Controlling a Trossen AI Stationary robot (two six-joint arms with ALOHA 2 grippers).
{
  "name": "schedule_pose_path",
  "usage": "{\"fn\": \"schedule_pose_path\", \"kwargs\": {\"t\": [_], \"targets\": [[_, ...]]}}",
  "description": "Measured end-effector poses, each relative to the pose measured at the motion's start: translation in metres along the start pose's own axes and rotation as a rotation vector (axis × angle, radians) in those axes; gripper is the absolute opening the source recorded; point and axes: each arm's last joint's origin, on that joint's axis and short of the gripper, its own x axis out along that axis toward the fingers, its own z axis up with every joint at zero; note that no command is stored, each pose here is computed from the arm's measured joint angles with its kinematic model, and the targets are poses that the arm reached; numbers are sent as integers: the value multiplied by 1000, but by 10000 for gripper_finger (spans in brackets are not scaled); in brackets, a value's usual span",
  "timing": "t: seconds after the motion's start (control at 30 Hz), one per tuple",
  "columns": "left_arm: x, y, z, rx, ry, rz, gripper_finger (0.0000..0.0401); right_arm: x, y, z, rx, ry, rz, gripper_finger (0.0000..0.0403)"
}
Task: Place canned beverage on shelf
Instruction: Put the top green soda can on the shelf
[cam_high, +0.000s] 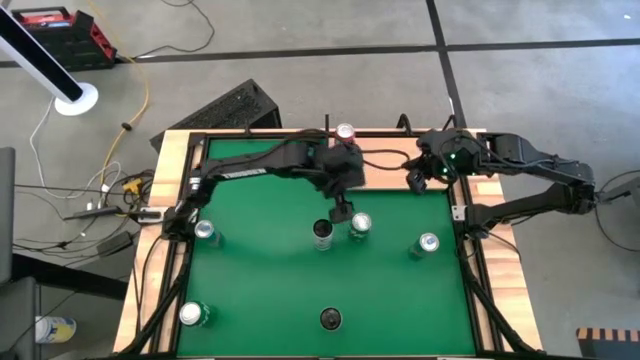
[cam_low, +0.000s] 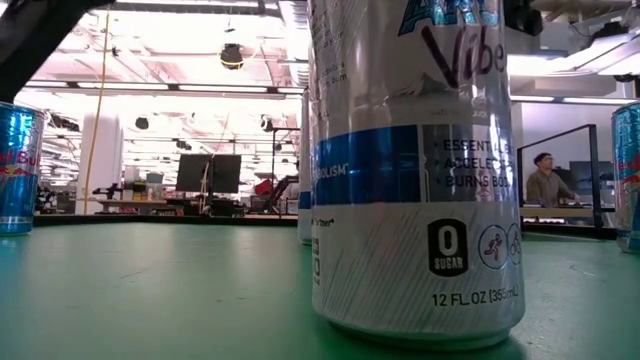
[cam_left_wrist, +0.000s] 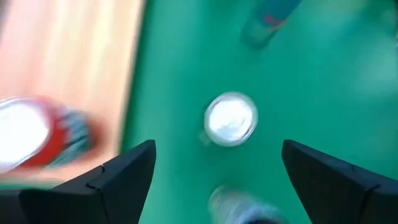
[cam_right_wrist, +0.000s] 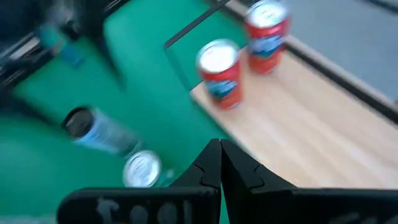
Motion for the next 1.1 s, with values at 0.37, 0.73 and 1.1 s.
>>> {"fn": "schedule_pose_path", "kwargs": {"t": [0.37,0.73,1.1], "targets": [[-122,-24,-24,104,-79,261,296,24,38,-3,-32,81,165,27],[-178,-18,-128,7,-413,307,272,33,71,-14,-65,176,248,110],[-184,2,-204,-209,-761,267,270,66,93,-37,-228,297,115,258]]}}
